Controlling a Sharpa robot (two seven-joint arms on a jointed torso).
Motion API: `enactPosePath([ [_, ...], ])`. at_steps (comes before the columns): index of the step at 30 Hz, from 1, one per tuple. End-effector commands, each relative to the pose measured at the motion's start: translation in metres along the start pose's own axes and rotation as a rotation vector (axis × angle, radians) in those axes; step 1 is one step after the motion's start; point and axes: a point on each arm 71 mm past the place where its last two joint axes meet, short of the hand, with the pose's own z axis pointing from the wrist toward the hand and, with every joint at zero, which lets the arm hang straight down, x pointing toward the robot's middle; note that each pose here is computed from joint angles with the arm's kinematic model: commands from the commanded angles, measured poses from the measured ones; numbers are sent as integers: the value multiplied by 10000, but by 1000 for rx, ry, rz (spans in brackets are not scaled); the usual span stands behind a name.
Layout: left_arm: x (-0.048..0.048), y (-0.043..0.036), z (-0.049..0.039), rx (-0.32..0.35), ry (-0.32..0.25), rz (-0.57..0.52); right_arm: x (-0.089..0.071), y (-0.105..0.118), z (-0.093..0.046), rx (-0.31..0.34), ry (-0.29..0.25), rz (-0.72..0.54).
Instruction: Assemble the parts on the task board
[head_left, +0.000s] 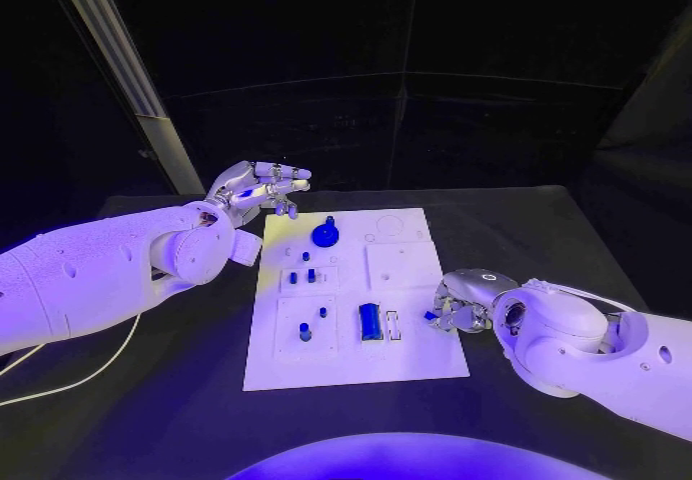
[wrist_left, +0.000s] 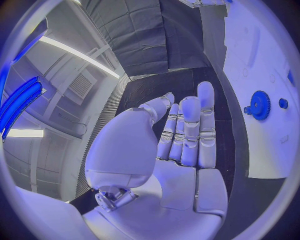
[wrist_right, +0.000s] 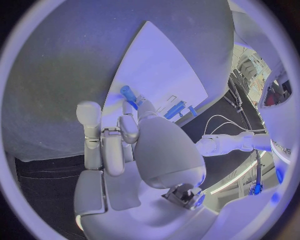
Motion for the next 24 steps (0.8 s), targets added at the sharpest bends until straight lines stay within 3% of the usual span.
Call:
enactPosePath([
  [1, 15, -10, 5, 5, 13, -5, 31, -3, -36, 19, -3, 158],
  [11, 26, -9, 12, 5, 15, -6, 17, 37, -85, 16, -7, 360],
  [24, 36, -10, 12, 5, 19, -8, 76, 175, 27, 5, 54, 417],
])
